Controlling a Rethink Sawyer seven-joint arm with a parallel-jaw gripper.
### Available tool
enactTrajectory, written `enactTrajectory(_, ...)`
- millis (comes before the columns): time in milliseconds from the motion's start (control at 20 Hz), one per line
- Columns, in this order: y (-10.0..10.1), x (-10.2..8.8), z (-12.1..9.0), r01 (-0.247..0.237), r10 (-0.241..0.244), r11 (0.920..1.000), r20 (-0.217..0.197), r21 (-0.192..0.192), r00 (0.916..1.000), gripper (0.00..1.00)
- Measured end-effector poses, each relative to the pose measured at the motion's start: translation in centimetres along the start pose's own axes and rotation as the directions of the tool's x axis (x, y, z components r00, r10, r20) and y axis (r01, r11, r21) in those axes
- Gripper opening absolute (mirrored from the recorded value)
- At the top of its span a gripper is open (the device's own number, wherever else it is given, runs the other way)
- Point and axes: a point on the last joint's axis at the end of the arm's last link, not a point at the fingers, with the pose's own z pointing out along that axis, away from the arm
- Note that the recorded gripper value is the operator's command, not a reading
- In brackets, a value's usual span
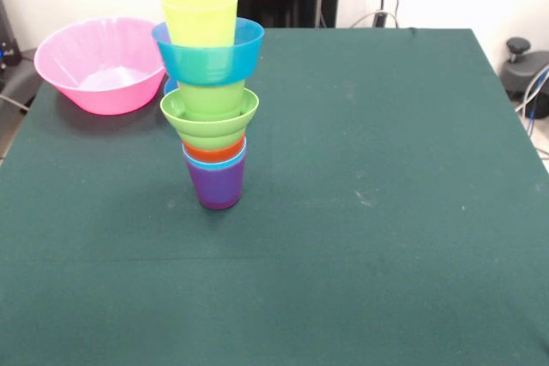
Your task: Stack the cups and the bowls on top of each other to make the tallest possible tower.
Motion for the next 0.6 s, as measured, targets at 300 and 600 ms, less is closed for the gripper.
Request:
enactTrajectory(300,0.29,-0.04,0.25,0.005,-0.005,0.9998,0.001,-0.016,1.0,0.0)
enactTrajectory(600,-0.11,-0.72,0.64,-0.001,0.002,0.9992,0.032,-0.039,0.9995,0.0)
